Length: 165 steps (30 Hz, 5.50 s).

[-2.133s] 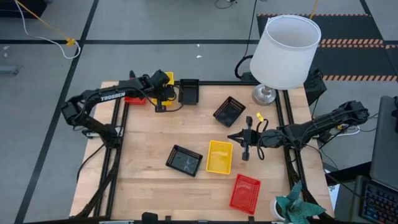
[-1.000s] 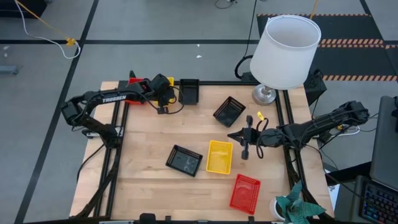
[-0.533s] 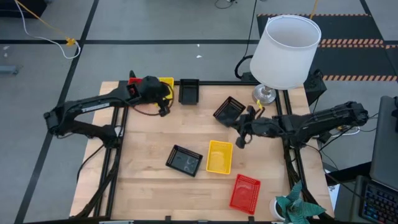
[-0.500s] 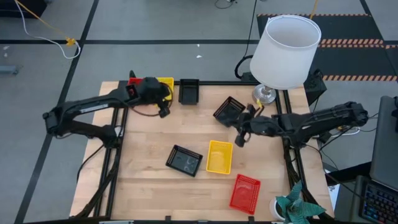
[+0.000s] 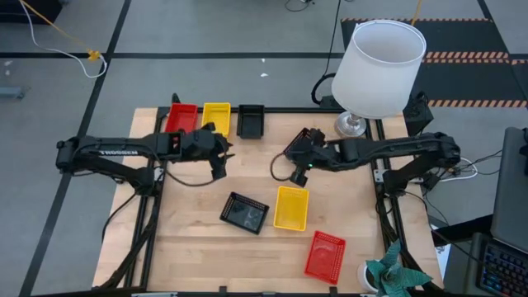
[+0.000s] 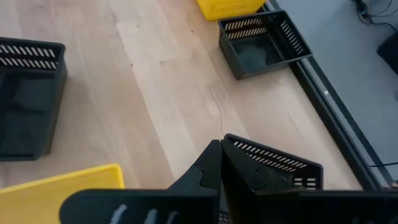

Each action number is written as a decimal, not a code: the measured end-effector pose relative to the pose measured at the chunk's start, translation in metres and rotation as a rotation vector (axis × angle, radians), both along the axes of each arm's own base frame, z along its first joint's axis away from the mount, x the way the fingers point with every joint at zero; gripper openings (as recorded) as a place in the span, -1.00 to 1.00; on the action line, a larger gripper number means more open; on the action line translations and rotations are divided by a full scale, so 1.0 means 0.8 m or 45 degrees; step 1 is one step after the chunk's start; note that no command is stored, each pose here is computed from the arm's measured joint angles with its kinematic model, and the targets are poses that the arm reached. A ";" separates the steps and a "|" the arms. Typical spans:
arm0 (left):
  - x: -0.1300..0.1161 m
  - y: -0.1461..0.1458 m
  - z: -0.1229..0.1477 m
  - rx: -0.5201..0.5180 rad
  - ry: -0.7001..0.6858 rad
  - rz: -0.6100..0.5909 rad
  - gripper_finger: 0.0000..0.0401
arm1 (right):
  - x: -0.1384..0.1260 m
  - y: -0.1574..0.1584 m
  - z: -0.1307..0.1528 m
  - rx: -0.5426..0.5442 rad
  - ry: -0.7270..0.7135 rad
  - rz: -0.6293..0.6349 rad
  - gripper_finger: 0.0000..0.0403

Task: Stack baskets by color
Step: Stack the top right black bin on top of the top left black bin

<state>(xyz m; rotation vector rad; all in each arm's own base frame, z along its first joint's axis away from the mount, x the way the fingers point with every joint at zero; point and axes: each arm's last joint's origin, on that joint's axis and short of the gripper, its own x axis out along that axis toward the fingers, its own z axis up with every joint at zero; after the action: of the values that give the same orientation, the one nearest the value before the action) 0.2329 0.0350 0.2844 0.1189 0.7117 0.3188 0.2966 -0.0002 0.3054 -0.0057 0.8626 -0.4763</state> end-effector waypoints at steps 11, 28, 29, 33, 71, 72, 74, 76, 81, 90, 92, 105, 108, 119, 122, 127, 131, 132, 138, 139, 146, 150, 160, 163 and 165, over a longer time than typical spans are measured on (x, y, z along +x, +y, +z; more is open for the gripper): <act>0.002 -0.013 -0.031 0.113 -0.192 -0.127 -0.20 | 0.007 -0.004 -0.012 0.041 0.060 0.032 -1.00; 0.005 -0.025 -0.029 -0.076 -0.284 -0.267 -0.20 | -0.002 -0.051 -0.027 0.299 0.201 -0.036 -0.63; 0.005 -0.024 -0.030 -0.100 -0.289 -0.250 -0.20 | -0.003 -0.053 -0.028 0.303 0.205 -0.045 -0.59; 0.006 -0.024 -0.032 -0.117 -0.283 -0.237 -0.20 | 0.004 -0.056 -0.034 0.299 0.211 -0.025 -0.42; 0.004 -0.024 -0.035 -0.126 -0.248 -0.234 -0.20 | 0.055 -0.079 -0.152 0.355 0.480 -0.339 0.03; 0.004 -0.024 -0.035 -0.125 -0.249 -0.234 -0.20 | 0.055 -0.079 -0.154 0.354 0.485 -0.338 0.03; 0.004 -0.024 -0.035 -0.125 -0.249 -0.234 -0.20 | 0.056 -0.079 -0.158 0.353 0.499 -0.335 0.03; 0.004 -0.024 -0.035 -0.125 -0.249 -0.234 -0.20 | 0.056 -0.079 -0.159 0.353 0.508 -0.335 0.03; 0.005 -0.024 -0.034 -0.125 -0.253 -0.234 -0.20 | 0.056 -0.079 -0.158 0.340 0.514 -0.311 -0.01; 0.004 -0.024 -0.035 -0.130 -0.251 -0.231 -0.20 | 0.055 -0.079 -0.158 0.337 0.529 -0.305 -0.40; 0.004 -0.024 -0.035 -0.131 -0.250 -0.230 -0.20 | 0.055 -0.079 -0.158 0.337 0.529 -0.305 -0.50; 0.004 -0.024 -0.035 -0.132 -0.251 -0.229 -0.20 | 0.053 -0.079 -0.158 0.322 0.566 -0.261 -0.95; 0.004 -0.024 -0.035 -0.132 -0.250 -0.229 -0.20 | 0.052 -0.078 -0.158 0.315 0.581 -0.259 -0.94; 0.004 -0.024 -0.035 -0.110 -0.241 -0.244 -0.20 | 0.073 -0.063 -0.121 0.122 0.552 -0.039 -0.96; 0.004 -0.024 -0.035 -0.098 -0.238 -0.252 -0.20 | 0.081 -0.056 -0.110 0.064 0.531 0.035 -0.96; -0.002 -0.024 -0.035 -0.082 -0.199 -0.252 -0.20 | 0.090 -0.047 -0.094 -0.068 0.522 0.118 -0.96; -0.017 -0.023 -0.029 -0.061 -0.175 -0.196 -0.20 | 0.099 -0.044 -0.078 -0.177 0.484 0.181 -0.97; -0.021 -0.023 -0.026 -0.057 -0.178 -0.184 -0.20 | 0.102 -0.045 -0.073 -0.196 0.469 0.195 -0.97; -0.042 -0.024 -0.015 -0.071 -0.209 -0.133 -0.20 | 0.116 -0.047 -0.046 -0.315 0.377 0.268 -0.97; -0.045 -0.024 -0.017 -0.072 -0.212 -0.132 -0.20 | 0.118 -0.048 -0.042 -0.337 0.363 0.274 -0.97; -0.059 -0.023 -0.039 -0.053 -0.225 -0.115 -0.20 | 0.128 -0.062 -0.010 -0.454 0.281 0.272 -0.97; -0.062 -0.021 -0.040 -0.052 -0.245 -0.102 -0.20 | 0.132 -0.073 0.018 -0.501 0.203 0.262 -0.97; -0.061 -0.021 -0.033 -0.042 -0.311 -0.101 -0.20 | 0.135 -0.114 0.064 -0.483 -0.035 0.234 -0.97; -0.061 -0.021 -0.033 -0.042 -0.316 -0.101 -0.20 | 0.140 -0.127 0.061 -0.429 -0.113 0.247 -0.97; -0.061 -0.021 -0.033 -0.042 -0.316 -0.101 -0.20 | 0.143 -0.135 0.055 -0.385 -0.134 0.232 -0.97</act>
<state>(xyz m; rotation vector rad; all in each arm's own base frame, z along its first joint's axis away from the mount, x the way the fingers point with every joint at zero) 0.1842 0.0185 0.2583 0.0743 0.4650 0.2405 0.4113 -0.1084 0.3491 -0.3316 0.6735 -0.4281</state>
